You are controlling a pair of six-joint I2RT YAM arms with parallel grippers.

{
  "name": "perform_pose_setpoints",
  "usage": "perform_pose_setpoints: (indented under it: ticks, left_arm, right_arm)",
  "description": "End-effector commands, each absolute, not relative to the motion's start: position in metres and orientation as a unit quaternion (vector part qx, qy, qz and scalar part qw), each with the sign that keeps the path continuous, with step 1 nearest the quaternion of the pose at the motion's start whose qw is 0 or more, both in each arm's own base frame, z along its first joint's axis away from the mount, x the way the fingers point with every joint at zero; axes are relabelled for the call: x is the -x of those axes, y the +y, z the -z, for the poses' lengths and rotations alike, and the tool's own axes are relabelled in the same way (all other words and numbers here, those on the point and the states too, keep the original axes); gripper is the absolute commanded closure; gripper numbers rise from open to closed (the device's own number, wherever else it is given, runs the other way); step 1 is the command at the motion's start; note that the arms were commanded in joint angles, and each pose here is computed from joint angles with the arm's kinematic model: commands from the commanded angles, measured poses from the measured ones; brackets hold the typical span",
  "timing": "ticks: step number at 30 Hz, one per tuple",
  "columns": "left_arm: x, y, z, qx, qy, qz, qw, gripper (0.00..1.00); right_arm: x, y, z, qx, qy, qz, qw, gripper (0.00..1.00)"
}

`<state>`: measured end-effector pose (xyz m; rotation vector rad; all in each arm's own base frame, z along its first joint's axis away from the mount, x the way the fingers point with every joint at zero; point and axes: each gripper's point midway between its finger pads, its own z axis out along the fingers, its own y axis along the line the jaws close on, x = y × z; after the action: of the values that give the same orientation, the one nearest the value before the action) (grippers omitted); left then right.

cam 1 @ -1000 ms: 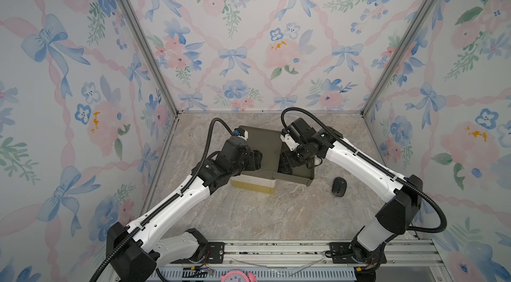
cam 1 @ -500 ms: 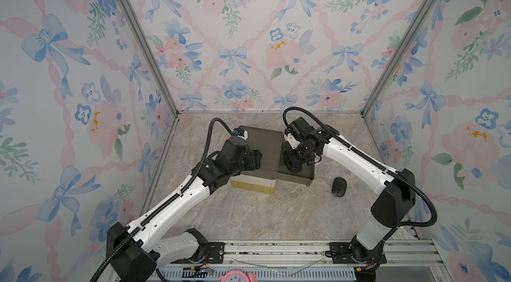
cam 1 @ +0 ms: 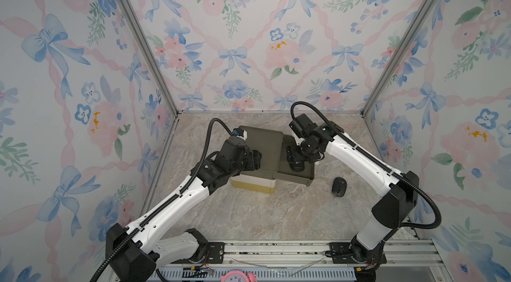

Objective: Take the mice out of the drawer
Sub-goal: Pick up the mouse from the drawer, then place the mouse at the center of the board.

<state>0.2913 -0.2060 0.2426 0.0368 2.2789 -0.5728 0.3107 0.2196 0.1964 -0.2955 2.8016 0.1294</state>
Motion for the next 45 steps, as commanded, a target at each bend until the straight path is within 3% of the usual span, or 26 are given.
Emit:
perform_pose_setpoints:
  ticks: [1,12,20,36,45]
  left_arm:
    - [-0.287,-0.2,-0.237,-0.004,0.9,0.222,0.374,0.27]
    - [-0.287,-0.201,-0.238,-0.006,0.9,0.222,0.375,0.25]
    - [-0.287,-0.202,-0.239,-0.008,0.9,0.224,0.375,0.24]
    - [-0.287,-0.203,-0.252,-0.011,0.893,0.234,0.385,0.23]
    - [-0.283,-0.214,-0.275,-0.03,0.88,0.26,0.397,0.19]
  right_arm:
    - [-0.305,0.21,-0.194,0.067,0.986,-0.025,0.15,0.18]
    - [-0.31,0.229,-0.173,0.113,0.986,-0.031,0.119,0.22]
    - [-0.307,0.231,-0.167,0.121,0.986,-0.023,0.111,0.33]
    - [-0.312,0.218,-0.206,0.105,0.982,-0.043,0.152,0.43]
    - [-0.315,0.197,-0.258,0.064,0.972,-0.091,0.206,0.44]
